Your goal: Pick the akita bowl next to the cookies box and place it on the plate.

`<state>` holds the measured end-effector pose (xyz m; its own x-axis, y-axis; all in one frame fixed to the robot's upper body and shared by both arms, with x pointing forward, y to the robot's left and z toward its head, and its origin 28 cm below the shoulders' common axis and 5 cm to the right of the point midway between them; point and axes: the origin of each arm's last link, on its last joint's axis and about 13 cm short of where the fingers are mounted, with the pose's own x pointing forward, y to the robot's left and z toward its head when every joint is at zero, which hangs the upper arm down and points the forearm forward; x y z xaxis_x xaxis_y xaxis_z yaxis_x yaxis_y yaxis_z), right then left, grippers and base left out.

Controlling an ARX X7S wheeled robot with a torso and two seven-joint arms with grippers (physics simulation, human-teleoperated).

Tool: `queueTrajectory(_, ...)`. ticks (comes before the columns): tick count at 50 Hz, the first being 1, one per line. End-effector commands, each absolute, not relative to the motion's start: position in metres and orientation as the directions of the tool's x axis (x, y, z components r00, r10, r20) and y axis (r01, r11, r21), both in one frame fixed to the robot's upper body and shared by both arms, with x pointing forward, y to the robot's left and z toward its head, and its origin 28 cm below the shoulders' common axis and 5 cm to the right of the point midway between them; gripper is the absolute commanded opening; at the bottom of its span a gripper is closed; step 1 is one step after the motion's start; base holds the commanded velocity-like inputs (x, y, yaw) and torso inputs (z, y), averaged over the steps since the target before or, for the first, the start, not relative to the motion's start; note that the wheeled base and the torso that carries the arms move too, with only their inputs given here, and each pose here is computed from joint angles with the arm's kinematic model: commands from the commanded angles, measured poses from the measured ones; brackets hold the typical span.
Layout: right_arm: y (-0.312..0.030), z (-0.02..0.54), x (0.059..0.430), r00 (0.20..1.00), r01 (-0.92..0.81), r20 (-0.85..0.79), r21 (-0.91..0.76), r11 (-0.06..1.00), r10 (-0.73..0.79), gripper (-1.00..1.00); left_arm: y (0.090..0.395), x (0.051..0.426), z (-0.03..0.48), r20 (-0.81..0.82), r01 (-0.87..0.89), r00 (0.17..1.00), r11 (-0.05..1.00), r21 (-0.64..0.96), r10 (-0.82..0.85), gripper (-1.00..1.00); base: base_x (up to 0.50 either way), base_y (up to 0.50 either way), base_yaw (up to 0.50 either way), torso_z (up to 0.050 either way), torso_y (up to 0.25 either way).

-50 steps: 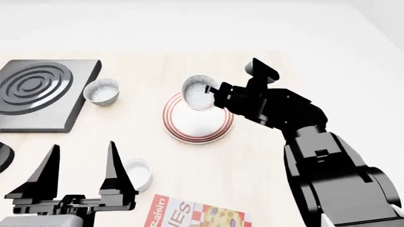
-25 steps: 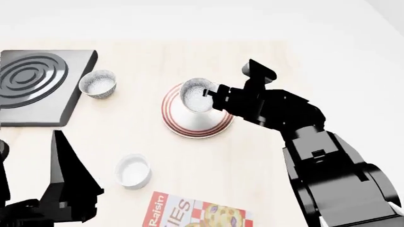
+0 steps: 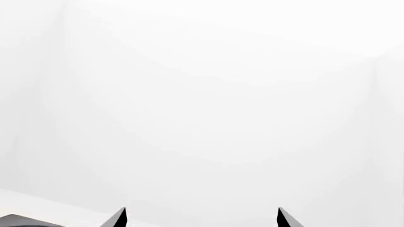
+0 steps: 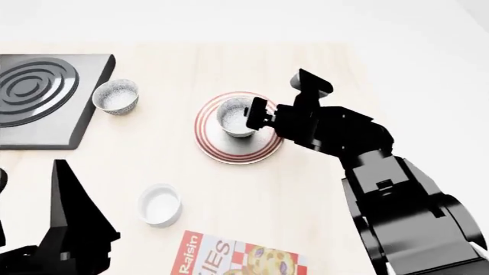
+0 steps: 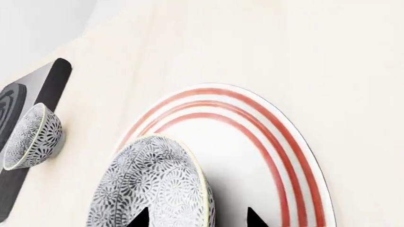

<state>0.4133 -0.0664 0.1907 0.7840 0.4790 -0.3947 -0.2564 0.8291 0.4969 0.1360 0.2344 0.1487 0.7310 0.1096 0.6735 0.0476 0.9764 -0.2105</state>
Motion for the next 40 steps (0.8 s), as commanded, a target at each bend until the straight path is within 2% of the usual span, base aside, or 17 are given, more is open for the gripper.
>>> queueTrajectory(1,-0.056,0.210,0.417,0.774,-0.359,-0.325,0.481,0.800,0.543,1.00,0.236,0.135,0.150,0.693,0.038,0.713,0.981,-0.191,0.107,1.00,0.00,0.00,0.00,0.000,0.000)
queueTrajectory(6,-0.054,0.232,0.421,0.779,-0.445,-0.270,0.400,0.801,0.567,1.00,0.235,0.136,0.151,0.696,0.044,0.710,0.981,-0.189,0.103,1.00,0.00,0.00,0.00,0.000,0.000)
queueTrajectory(15,-0.055,0.260,0.427,0.831,-0.456,-0.211,0.270,0.848,0.514,1.00,0.233,0.143,0.153,0.710,0.061,0.699,0.982,-0.178,0.085,1.00,0.00,0.00,0.00,0.000,0.000)
queueTrajectory(19,-0.059,0.273,0.431,0.872,-0.453,-0.156,0.100,0.886,0.464,1.00,0.233,0.147,0.153,0.713,0.063,0.697,0.982,-0.177,0.084,1.00,0.00,0.00,0.00,0.000,0.000)
queueTrajectory(22,-0.057,0.280,0.429,0.864,-0.494,-0.108,0.008,0.870,0.491,1.00,0.234,0.150,0.155,0.716,0.058,0.693,0.982,-0.179,0.090,1.00,0.00,0.00,0.00,0.000,0.000)
queueTrajectory(23,-0.088,0.265,0.423,0.915,-0.378,-0.148,0.006,0.926,0.374,1.00,0.234,0.150,0.156,0.718,0.057,0.690,0.982,-0.179,0.091,1.00,0.00,0.00,0.00,0.000,0.000)
queueTrajectory(24,-0.092,0.264,0.415,0.920,-0.375,-0.133,-0.014,0.927,0.370,1.00,0.234,0.151,0.157,0.718,0.054,0.689,0.982,-0.179,0.093,1.00,0.00,0.00,0.00,0.000,0.000)
queueTrajectory(25,-0.110,0.261,0.404,0.944,-0.314,-0.116,-0.012,0.949,0.310,1.00,0.235,0.151,0.158,0.719,0.053,0.688,0.982,-0.182,0.096,1.00,0.00,0.00,0.00,0.000,0.000)
queueTrajectory(27,-0.102,0.268,0.378,0.923,-0.384,-0.022,-0.061,0.921,0.384,1.00,0.234,0.151,0.160,0.720,0.051,0.686,0.982,-0.184,0.099,1.00,0.00,0.00,0.00,0.000,0.000)
queueTrajectory(29,-0.091,0.277,0.342,0.871,-0.477,0.086,-0.096,0.874,0.484,1.00,0.233,0.151,0.163,0.728,0.049,0.678,0.981,-0.187,0.105,1.00,0.00,0.00,0.00,0.000,0.000)
queueTrajectory(35,-0.121,0.272,0.258,0.862,-0.320,0.361,-0.155,0.935,0.355,1.00,0.239,0.152,0.184,0.781,0.030,0.605,0.976,-0.215,0.154,1.00,0.00,0.00,0.00,0.000,0.000)
queueTrajectory(40,-0.139,0.273,0.201,0.808,-0.208,0.526,-0.169,0.963,0.267,1.00,0.247,0.151,0.199,0.820,0.011,0.532,0.967,-0.255,0.210,1.00,0.00,0.00,0.00,0.000,0.000)
